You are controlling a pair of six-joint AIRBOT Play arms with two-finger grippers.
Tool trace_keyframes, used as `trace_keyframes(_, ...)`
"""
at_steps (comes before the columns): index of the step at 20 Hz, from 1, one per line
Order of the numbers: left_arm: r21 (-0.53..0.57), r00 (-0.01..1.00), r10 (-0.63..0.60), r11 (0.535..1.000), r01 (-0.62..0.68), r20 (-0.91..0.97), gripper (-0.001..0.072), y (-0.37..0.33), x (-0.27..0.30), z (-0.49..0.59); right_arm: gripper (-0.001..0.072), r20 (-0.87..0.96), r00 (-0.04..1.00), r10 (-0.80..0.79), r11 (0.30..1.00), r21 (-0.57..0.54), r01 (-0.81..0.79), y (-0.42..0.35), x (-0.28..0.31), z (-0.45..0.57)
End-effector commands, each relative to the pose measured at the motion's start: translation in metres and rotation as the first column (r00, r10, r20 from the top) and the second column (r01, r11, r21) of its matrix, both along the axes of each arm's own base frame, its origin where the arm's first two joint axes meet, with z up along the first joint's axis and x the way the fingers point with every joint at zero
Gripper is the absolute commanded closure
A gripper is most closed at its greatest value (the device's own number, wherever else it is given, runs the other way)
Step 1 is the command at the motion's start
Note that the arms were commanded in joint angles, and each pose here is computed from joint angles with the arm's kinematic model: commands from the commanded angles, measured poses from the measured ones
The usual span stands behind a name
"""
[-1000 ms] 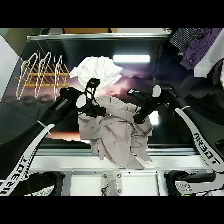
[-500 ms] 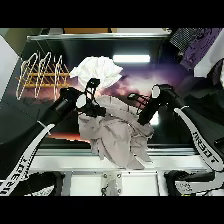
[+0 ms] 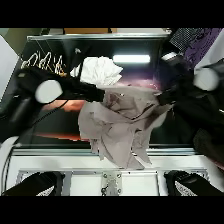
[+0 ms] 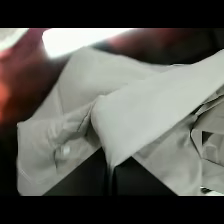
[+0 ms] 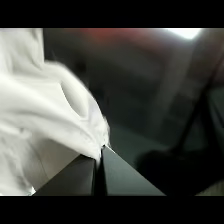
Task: Fold the clothes and pants, and hang the long-sleeved shirts on hangers.
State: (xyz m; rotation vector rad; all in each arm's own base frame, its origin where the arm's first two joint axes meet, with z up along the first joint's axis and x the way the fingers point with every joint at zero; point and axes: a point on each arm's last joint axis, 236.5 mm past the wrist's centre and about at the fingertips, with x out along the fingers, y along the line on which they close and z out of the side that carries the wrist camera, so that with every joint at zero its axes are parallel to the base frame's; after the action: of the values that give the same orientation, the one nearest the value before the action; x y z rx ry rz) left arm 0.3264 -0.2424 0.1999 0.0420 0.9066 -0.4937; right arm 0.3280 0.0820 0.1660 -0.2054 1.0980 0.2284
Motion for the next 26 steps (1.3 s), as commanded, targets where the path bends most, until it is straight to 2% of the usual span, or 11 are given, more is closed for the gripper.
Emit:
trace_keyframes(1, -0.097, 0.994, -0.055, 0.993, 0.064, 0.094, 0.0694, -0.013, -0.034, 0.060, 0.0701, 0.101, 0.954, -0.284, 0.950, 0.164, 0.265, -0.025, -0.050, 0.065)
trace_keyframes(5, -0.086, 0.996, -0.073, 0.993, 0.077, 0.046, 0.0694, -0.020, -0.048, 0.045, 0.0701, 0.124, 0.920, -0.371, 0.912, 0.236, 0.336, -0.032, -0.066, 0.080)
trace_keyframes(7, -0.074, 0.999, -0.034, 0.997, 0.033, -0.009, 0.0694, -0.021, -0.040, 0.010, 0.0701, 0.094, 0.926, -0.365, 0.916, 0.216, 0.339, -0.030, -0.061, 0.066)
trace_keyframes(11, 0.005, 0.979, 0.089, 0.996, -0.090, -0.183, 0.0694, -0.005, -0.013, -0.087, 0.0700, 0.022, 0.946, -0.324, 0.933, 0.170, 0.316, -0.016, -0.035, -0.026)
trace_keyframes(16, 0.112, 0.940, 0.110, 0.991, -0.078, -0.322, 0.0694, -0.013, -0.008, -0.179, 0.0687, -0.127, 0.939, -0.321, 0.934, 0.122, 0.336, -0.007, -0.041, -0.156)
trace_keyframes(17, 0.128, 0.932, 0.116, 0.989, -0.076, -0.343, 0.0694, -0.013, -0.009, -0.190, 0.0645, -0.151, 0.937, -0.316, 0.937, 0.105, 0.333, -0.008, -0.045, -0.165)
trace_keyframes(19, 0.153, 0.921, 0.124, 0.986, -0.071, -0.369, 0.0694, -0.012, -0.010, -0.204, 0.0213, -0.145, 0.954, -0.263, 0.956, 0.091, 0.278, -0.006, -0.044, -0.166)
trace_keyframes(20, 0.155, 0.920, 0.124, 0.985, -0.070, -0.371, 0.0693, -0.012, -0.010, -0.205, 0.0175, -0.135, 0.960, -0.244, 0.962, 0.093, 0.257, -0.005, -0.043, -0.164)
trace_keyframes(24, 0.156, 0.921, 0.122, 0.985, -0.068, -0.370, 0.0693, -0.011, -0.010, -0.205, 0.0175, -0.116, 0.980, -0.162, 0.983, 0.068, 0.171, -0.004, -0.043, -0.162)
trace_keyframes(26, 0.155, 0.921, 0.121, 0.986, -0.068, -0.370, 0.0693, -0.012, -0.010, -0.205, 0.0175, -0.096, 0.995, -0.040, 0.997, 0.066, 0.047, 0.006, -0.039, -0.163)
